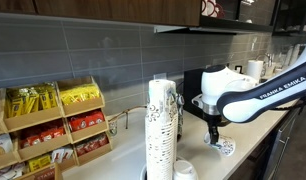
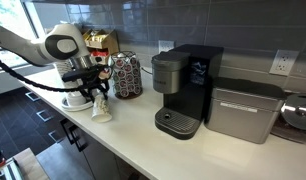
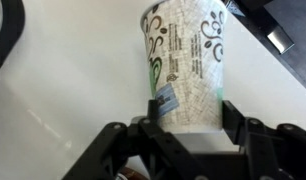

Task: Put the cup on the table

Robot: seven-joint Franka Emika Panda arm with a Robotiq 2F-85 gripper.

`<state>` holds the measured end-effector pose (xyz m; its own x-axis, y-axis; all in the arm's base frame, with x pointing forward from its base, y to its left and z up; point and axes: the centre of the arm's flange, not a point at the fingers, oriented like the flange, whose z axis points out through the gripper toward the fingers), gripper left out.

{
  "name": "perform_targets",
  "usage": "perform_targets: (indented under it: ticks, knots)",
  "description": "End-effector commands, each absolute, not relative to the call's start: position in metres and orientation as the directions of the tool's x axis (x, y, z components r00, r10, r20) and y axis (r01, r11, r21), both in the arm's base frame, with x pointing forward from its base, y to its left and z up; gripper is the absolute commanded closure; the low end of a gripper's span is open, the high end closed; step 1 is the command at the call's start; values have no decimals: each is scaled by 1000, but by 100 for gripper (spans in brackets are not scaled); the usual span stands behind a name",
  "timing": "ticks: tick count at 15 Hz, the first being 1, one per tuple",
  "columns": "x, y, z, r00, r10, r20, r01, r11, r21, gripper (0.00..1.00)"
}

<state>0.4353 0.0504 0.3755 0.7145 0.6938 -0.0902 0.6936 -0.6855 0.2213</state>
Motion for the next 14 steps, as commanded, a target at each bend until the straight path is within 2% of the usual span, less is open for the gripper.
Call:
perform_targets:
  ticks: [1,10,13,14]
  knots:
    - [435,47,360,715,694,-81,691,-685,228,62]
    - [437,49,348,706,704,-72,700,-680,215,62]
    - [436,49,349,708,703,-70,699,-682,215,41]
    - [436,48,349,708,703,-71,699,-682,214,42]
